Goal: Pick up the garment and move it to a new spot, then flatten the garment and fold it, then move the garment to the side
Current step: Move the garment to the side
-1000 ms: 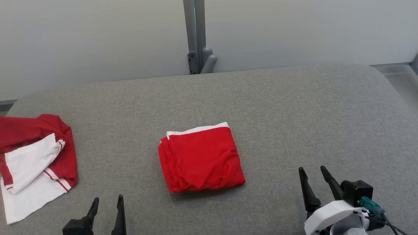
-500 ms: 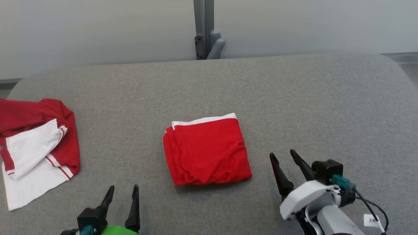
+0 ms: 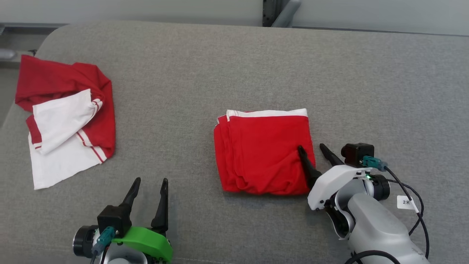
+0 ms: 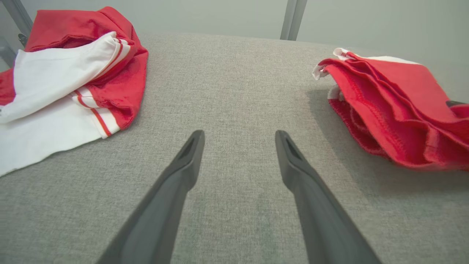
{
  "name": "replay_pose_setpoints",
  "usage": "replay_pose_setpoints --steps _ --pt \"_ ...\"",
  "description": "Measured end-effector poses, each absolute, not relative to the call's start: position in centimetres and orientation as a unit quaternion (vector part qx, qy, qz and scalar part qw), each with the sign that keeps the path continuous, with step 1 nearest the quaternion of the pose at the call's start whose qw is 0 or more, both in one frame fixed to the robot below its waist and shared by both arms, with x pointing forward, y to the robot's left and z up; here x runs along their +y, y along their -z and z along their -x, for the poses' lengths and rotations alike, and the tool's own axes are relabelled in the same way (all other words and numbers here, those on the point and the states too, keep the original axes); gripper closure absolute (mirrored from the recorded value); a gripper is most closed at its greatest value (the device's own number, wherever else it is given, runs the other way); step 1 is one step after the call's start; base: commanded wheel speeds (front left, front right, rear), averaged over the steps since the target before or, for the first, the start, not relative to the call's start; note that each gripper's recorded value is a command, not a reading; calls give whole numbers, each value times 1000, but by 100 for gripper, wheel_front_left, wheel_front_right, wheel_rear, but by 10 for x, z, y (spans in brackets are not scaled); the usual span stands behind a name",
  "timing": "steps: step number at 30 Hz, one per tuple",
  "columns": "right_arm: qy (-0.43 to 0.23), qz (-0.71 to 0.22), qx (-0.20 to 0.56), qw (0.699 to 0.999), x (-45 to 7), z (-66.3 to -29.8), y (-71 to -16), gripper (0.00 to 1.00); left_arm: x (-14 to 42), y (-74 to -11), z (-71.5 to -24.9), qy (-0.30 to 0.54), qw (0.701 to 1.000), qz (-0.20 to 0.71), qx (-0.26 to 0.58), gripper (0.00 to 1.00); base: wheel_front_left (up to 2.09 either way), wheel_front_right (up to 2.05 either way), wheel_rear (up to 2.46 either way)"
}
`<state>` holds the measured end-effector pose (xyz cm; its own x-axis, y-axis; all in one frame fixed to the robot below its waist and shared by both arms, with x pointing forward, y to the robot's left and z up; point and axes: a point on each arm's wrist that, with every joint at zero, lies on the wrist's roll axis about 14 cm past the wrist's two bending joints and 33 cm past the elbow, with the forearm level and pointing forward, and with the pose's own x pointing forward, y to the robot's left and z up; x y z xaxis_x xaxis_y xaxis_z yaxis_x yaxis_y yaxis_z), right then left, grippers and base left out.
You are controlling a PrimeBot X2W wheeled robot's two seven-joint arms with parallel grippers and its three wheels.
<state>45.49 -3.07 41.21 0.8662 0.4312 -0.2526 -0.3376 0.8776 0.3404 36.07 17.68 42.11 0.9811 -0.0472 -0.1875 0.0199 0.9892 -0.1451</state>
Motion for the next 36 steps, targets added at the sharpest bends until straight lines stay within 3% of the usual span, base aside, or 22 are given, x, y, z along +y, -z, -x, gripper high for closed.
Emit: replay_pose_setpoints --steps 4,6,7,11,17,25,36 --pt "-215 -150 197 945 -14 -454 -391 0 188 -416 -358 -3 992 70 103 0 0 0 0" --pt "-228 -153 201 940 -4 -455 -388 81 192 -414 -356 -10 992 70 108 0 0 0 0" --pt "-233 -157 201 939 0 -456 -389 100 194 -412 -356 -14 991 70 110 0 0 0 0" --pt "-237 -166 188 939 3 -464 -397 100 195 -411 -356 -16 991 69 112 0 0 0 0" --pt "-198 -168 170 951 -32 -467 -402 100 184 -412 -363 3 992 67 109 0 0 0 0" --pt "-106 -162 171 966 -107 -439 -393 100 135 -409 -380 81 988 75 111 0 0 0 0" --pt "38 -152 135 978 -220 -375 -411 100 23 -424 -398 244 962 82 95 0 0 0 0"
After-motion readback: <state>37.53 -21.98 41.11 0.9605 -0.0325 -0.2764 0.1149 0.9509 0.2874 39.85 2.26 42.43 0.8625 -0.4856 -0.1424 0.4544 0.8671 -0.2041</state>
